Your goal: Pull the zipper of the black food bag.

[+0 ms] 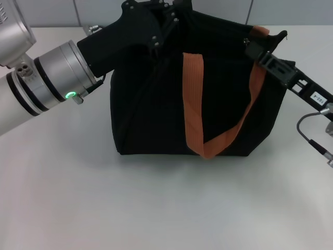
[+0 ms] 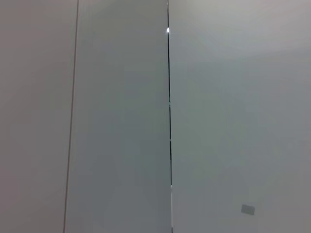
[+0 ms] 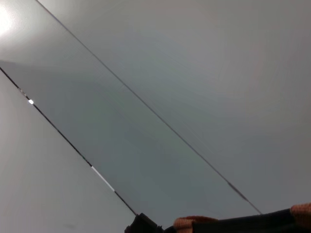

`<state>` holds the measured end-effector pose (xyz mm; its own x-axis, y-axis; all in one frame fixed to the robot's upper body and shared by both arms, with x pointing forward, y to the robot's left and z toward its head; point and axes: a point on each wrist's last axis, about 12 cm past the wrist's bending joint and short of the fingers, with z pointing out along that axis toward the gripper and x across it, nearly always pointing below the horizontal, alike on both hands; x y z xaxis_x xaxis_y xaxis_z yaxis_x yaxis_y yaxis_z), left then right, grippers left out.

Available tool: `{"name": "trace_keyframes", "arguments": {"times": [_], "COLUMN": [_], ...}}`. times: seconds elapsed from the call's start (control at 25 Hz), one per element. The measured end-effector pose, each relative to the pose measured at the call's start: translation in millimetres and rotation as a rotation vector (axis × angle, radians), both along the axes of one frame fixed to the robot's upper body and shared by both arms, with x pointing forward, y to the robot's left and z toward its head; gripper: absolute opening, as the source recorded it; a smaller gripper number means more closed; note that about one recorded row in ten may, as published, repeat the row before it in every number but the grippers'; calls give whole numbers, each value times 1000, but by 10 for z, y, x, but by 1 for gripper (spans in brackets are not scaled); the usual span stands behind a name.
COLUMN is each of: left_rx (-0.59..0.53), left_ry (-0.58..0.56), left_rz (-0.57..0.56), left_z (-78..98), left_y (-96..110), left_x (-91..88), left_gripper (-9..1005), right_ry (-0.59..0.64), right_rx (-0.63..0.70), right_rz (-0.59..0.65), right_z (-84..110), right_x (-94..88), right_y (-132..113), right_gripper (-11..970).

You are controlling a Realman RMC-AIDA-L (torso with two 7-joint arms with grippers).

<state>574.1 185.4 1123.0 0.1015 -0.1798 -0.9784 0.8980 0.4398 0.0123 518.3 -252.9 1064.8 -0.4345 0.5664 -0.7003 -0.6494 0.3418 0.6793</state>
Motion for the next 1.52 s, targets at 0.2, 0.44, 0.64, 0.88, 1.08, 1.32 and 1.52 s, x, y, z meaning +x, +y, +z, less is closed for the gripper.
{"name": "trace_keyframes", "arguments": {"times": [0.2,0.44,0.64,0.88,1.08,1.32,1.52], "left_rx": [0,0,-3,-11,-17,-14,-11], "left_ry": [3,4,6,1,-2,2,4], "left_rz": [2,3,-14,-26,-25,-20,-16], "left_z": [-9,-13,-1,5,8,-2,-5], "left_y": [8,11,-16,-80,-93,-93,-92], "left_x": [-6,-9,-11,-20,-23,-18,-12], "left_gripper": [27,27,27,27,27,27,27], "right_ry": [8,-104,-127,29,20,-8,-43], "right_rx": [6,26,-22,-268,-350,-357,-336], "right_rz": [-17,19,91,168,200,171,154], "right_z": [-9,120,343,602,739,788,841], "right_x": [-14,-165,-185,1,72,163,188], "right_y": [-44,-206,-469,-682,-668,-638,-636], "right_gripper": [309,309,308,308,308,308,308]}}
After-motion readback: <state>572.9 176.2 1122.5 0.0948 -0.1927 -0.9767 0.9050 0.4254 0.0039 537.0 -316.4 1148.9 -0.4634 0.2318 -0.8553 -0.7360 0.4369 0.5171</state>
